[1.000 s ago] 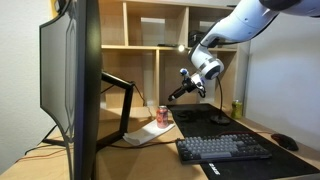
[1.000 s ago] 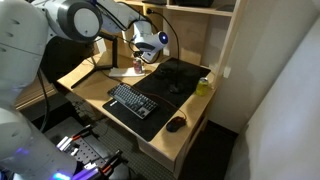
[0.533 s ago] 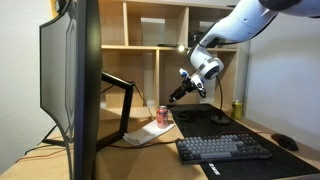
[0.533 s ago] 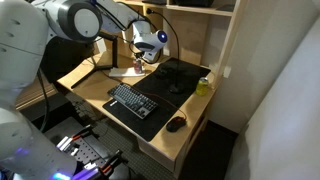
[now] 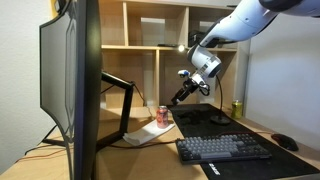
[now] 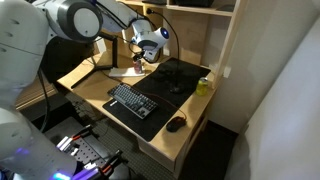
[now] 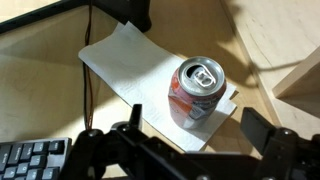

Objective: Put the pink can beside the yellow can

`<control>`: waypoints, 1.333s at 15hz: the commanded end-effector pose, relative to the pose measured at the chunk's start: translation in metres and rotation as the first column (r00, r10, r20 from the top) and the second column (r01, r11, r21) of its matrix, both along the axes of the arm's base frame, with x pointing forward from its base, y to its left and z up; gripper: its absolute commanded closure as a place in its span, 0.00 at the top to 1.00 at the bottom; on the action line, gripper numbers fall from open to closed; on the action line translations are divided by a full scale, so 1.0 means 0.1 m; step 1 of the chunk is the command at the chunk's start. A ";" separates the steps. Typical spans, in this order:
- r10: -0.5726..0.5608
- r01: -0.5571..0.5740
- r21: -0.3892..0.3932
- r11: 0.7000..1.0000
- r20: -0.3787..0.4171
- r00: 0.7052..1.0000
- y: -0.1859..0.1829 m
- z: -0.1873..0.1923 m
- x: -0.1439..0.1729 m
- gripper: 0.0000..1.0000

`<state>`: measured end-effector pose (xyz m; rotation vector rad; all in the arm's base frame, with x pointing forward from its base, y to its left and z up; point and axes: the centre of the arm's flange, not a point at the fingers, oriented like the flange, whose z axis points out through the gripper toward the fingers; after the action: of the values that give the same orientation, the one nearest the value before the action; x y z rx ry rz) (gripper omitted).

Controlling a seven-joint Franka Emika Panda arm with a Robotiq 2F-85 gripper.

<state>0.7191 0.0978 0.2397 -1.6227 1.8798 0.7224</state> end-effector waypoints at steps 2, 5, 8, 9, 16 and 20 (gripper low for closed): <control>-0.017 0.017 0.009 1.000 0.020 1.000 0.02 -0.01 0.00 1.00; -0.009 0.005 0.054 0.999 0.087 0.996 0.04 -0.04 0.04 1.00; 0.025 -0.032 0.085 0.996 0.080 0.996 0.07 -0.03 0.04 1.00; 0.039 -0.049 0.104 0.993 0.089 0.995 0.08 -0.04 0.04 1.00; 0.216 -0.256 0.218 0.942 0.192 0.957 0.49 0.27 -0.49 1.00; 0.230 -0.273 0.226 0.935 0.201 0.952 0.69 0.31 -0.35 1.00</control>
<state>0.6839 0.1676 0.2712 -1.7175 1.4093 0.8591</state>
